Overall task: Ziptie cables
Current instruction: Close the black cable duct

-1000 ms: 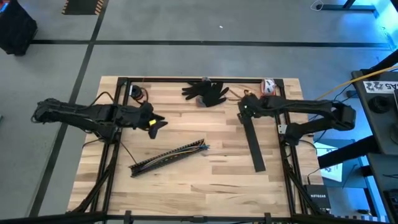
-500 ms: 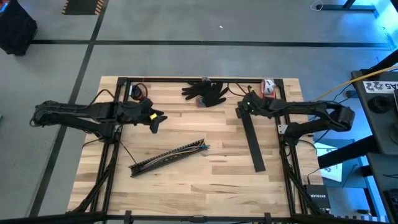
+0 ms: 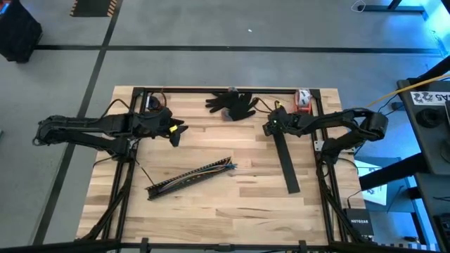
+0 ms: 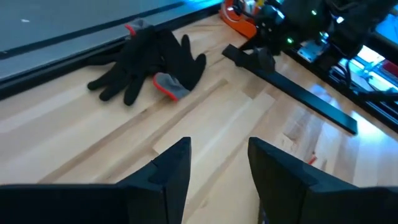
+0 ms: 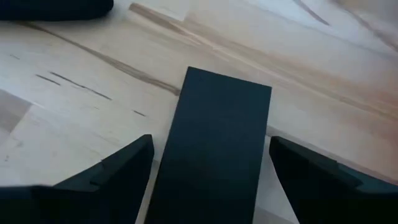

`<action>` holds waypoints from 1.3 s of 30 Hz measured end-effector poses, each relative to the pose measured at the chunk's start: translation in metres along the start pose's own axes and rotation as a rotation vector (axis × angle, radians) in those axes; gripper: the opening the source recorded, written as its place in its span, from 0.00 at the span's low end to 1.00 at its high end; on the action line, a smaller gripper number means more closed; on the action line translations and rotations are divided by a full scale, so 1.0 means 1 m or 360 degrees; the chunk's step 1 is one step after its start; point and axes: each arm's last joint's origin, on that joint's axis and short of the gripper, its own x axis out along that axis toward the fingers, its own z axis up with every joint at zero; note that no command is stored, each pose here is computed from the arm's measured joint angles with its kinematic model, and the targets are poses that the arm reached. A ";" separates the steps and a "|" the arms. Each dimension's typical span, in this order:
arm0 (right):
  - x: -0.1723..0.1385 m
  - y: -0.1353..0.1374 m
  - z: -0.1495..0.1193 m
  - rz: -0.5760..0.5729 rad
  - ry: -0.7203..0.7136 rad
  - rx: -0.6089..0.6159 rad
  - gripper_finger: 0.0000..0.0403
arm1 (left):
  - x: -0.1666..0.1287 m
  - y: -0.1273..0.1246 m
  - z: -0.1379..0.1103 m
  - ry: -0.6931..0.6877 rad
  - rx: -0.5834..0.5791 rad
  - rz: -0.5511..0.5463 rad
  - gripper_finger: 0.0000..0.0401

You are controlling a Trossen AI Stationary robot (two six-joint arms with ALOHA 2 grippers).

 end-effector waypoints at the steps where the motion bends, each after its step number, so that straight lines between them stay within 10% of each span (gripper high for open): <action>1: 0.001 0.001 -0.001 -0.0005 0.0004 -0.0008 0.79 | 0.000 0.001 0.000 -0.0004 -0.0003 0.0010 0.39; 20: 0.003 0.004 -0.002 0.0013 -0.0007 0.0016 0.79 | 0.026 -0.033 0.014 0.0087 0.0333 -0.0161 0.39; 30: 0.003 0.005 -0.002 0.0052 0.0010 -0.0015 0.79 | 0.080 -0.071 -0.054 0.0848 0.0448 -0.0345 0.39; 39: 0.003 0.005 -0.002 0.0056 0.0005 -0.0092 0.79 | 0.090 -0.088 -0.100 0.1086 0.0419 -0.0256 0.39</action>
